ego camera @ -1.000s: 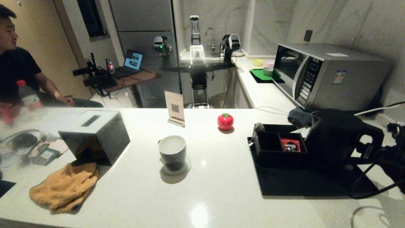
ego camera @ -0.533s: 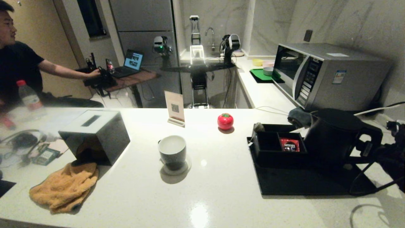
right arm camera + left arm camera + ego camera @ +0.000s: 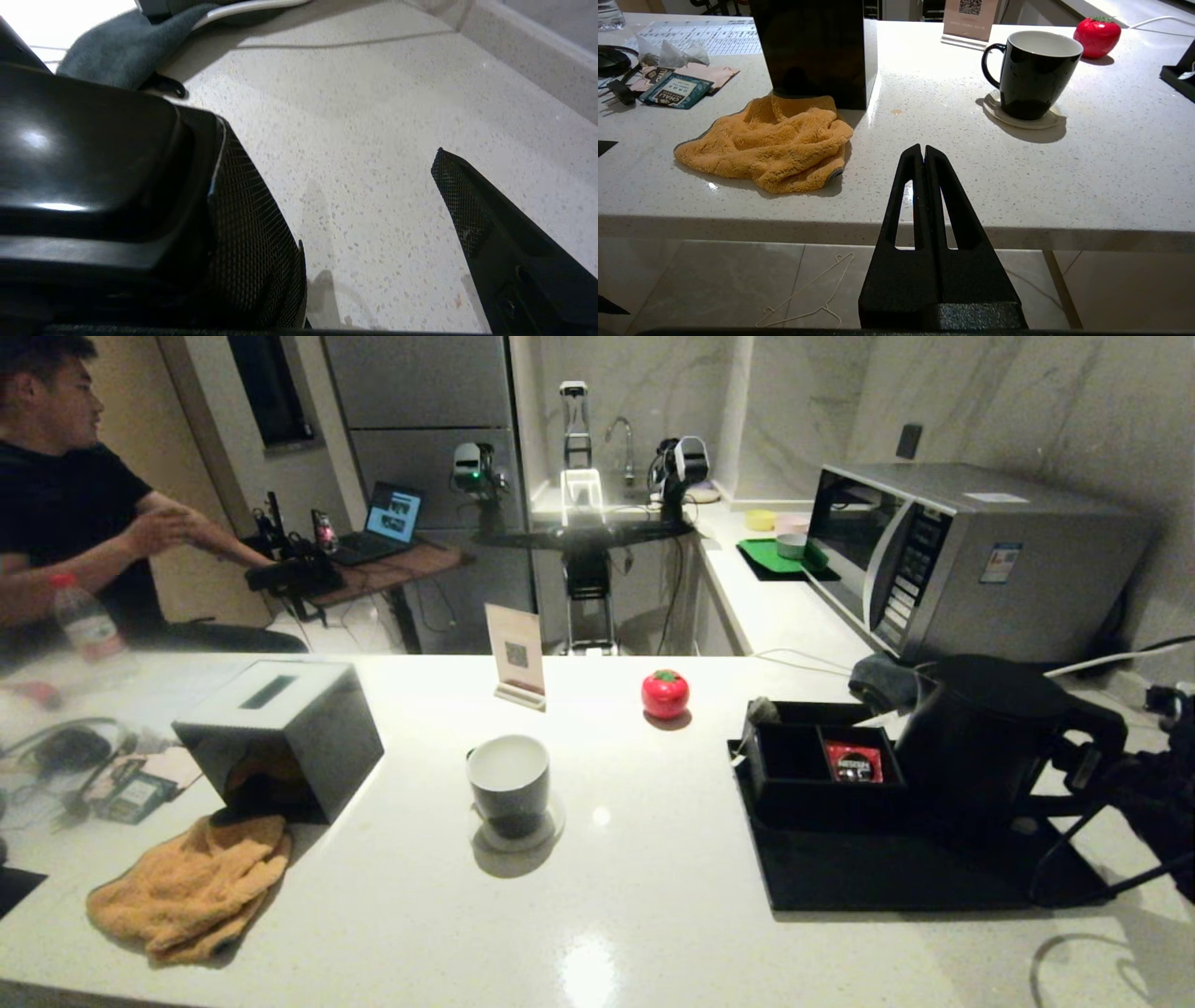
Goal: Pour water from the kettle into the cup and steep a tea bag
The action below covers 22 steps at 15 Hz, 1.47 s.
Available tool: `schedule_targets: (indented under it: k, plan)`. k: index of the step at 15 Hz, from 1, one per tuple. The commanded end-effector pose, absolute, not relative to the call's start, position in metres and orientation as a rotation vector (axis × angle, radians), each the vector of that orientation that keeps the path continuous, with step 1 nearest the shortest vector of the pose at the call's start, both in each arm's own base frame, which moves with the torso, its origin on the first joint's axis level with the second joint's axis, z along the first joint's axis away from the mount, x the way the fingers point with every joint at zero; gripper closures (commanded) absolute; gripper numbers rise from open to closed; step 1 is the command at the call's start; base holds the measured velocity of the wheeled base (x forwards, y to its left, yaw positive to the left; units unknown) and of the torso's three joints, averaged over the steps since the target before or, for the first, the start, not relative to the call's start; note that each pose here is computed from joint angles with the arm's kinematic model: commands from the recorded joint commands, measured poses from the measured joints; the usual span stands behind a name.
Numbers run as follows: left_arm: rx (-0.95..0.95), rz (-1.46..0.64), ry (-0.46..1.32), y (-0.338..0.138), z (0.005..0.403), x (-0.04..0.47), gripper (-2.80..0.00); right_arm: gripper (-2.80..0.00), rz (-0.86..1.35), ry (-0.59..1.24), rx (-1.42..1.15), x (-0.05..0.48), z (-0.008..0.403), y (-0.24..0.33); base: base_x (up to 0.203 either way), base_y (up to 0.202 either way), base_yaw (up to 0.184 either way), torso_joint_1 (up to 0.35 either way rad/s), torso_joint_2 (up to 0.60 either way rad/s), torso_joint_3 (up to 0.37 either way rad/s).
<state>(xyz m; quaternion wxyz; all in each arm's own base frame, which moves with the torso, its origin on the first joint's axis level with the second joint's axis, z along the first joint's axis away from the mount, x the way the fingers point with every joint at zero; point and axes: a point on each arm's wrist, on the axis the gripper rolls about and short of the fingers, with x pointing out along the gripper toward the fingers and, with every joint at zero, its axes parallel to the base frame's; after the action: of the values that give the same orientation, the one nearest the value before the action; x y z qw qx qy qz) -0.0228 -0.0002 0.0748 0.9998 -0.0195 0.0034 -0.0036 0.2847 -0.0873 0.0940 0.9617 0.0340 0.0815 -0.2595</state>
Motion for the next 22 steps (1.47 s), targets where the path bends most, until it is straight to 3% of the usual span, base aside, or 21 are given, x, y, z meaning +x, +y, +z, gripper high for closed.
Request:
schedule_targets:
  k: [1,19,20,22]
  plan:
    - [-0.04,-0.008,0.006,-0.0002,0.0749,-0.0228,0.0,-2.8,-0.527,0.155,0.069,0.2851,0.0944,-0.0874,0.0,0.0,0.0,0.0,0.0,0.0]
    - [-0.041,-0.008,0.006,-0.0002,0.0749,-0.0228,0.0,-2.8,-0.525,0.13,0.067,0.2868,0.0981,-0.0878,0.0,0.0,0.0,0.0,0.0,0.0]
    - [-0.04,-0.008,0.006,-0.0002,0.0749,-0.0228,0.0,0.0,-0.525,0.13,0.067,0.2868,0.0981,-0.0878,0.0,0.0,0.0,0.0,0.0,0.0]
    - [-0.04,-0.008,0.006,-0.0002,0.0749,-0.0228,0.0,0.0,-0.525,0.13,0.067,0.2868,0.0981,-0.0878,0.0,0.0,0.0,0.0,0.0,0.0]
